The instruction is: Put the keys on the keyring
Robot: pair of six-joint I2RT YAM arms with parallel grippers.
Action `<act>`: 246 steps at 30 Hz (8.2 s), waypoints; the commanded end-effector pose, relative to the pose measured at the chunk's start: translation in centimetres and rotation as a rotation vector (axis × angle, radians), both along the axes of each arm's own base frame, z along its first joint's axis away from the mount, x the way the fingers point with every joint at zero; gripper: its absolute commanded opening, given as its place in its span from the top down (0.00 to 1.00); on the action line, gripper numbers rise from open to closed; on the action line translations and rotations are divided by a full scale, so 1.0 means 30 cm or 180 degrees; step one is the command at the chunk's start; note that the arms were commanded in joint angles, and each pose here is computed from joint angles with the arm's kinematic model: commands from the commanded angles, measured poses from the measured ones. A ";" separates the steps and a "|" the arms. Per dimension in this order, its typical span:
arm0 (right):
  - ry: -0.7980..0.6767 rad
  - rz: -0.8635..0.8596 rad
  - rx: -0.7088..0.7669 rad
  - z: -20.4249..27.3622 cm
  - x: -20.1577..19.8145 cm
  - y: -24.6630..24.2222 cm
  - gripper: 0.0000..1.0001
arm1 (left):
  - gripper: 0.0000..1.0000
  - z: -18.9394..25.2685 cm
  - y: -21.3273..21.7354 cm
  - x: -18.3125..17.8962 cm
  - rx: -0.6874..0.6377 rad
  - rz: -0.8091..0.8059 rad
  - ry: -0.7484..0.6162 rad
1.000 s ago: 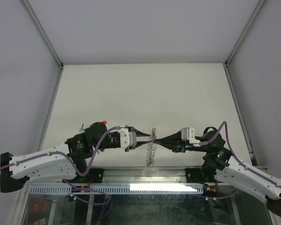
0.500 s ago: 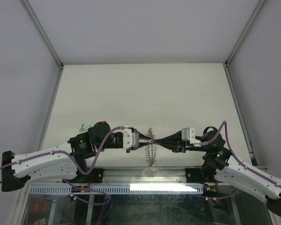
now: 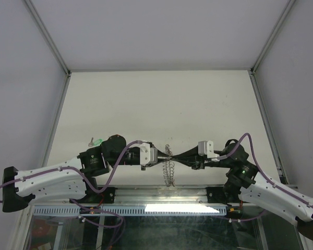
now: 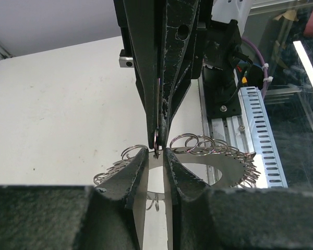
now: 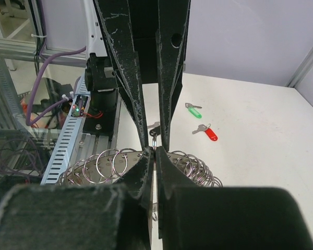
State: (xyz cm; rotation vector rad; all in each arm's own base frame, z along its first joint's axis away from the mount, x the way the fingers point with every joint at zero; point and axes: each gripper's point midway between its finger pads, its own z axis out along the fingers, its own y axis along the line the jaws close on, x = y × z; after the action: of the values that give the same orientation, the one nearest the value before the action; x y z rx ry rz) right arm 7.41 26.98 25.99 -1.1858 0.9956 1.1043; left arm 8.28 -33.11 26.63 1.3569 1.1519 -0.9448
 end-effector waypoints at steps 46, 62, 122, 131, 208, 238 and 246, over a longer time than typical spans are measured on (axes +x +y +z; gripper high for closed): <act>-0.0002 -0.0127 -0.0659 -0.015 0.048 0.014 0.83 | 1.00 0.071 -0.027 0.042 0.0240 0.0078 -0.0228; 0.0009 -0.0114 -0.0666 -0.017 0.048 0.018 0.87 | 1.00 0.039 -0.032 0.045 0.0400 0.0068 -0.0190; -0.2487 -0.0620 -0.0152 0.235 0.110 -0.073 1.00 | 0.21 -0.109 0.357 0.380 -0.0289 0.3173 0.1720; -0.2940 -0.0592 -0.0253 0.316 0.113 -0.074 1.00 | 0.18 -0.136 0.320 0.372 -0.0132 0.3026 0.1709; 0.0382 -0.0848 -0.1117 0.090 0.193 0.012 1.00 | 0.10 -0.080 0.349 0.380 -0.0603 0.3071 0.1751; 0.0951 -0.0783 -0.1605 -0.022 0.169 0.023 1.00 | 0.26 -0.663 0.858 0.349 0.0075 0.6143 0.3329; 0.0937 -0.0815 -0.1600 -0.034 0.166 0.008 1.00 | 0.40 -0.729 0.879 0.371 0.0777 0.6339 0.3095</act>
State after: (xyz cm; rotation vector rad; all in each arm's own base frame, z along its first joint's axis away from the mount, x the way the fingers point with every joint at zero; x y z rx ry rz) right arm 12.23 26.55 22.72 -1.2936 1.7804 0.8298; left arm 17.75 -5.59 4.31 -0.7086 2.4140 0.2184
